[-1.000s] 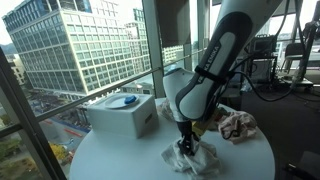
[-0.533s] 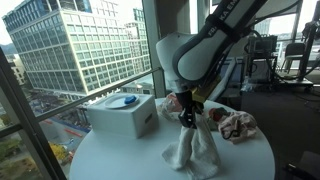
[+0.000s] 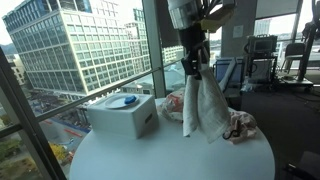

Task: Lift the white towel twice

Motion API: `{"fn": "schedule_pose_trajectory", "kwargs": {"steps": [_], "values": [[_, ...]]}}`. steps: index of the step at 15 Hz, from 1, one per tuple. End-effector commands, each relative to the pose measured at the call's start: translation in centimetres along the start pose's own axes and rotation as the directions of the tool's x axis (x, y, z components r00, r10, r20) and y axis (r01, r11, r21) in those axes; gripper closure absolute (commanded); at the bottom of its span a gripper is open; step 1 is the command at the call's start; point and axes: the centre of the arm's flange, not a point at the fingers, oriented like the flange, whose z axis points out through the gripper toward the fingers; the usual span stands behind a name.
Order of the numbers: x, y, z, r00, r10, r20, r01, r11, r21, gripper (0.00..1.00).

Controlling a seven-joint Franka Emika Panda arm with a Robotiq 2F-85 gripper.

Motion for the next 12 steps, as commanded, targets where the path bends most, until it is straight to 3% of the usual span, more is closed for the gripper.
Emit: {"fn": "schedule_pose_trajectory", "kwargs": {"steps": [1,4,7,9,12], "values": [[-2.4,2.4,-9.3,0.995,-0.008,-0.096,0.004,0.999,-0.046,0.74],[-5.4,3.8,-16.4,0.985,-0.022,-0.172,0.009,0.997,-0.076,0.74],[-6.8,4.4,-19.7,0.974,-0.052,-0.219,0.035,0.996,-0.082,0.74],[-6.5,4.3,-19.4,0.969,-0.085,-0.232,0.07,0.995,-0.073,0.74],[-4.5,2.9,-16.0,0.955,-0.172,-0.241,0.163,0.985,-0.055,0.74]]}}
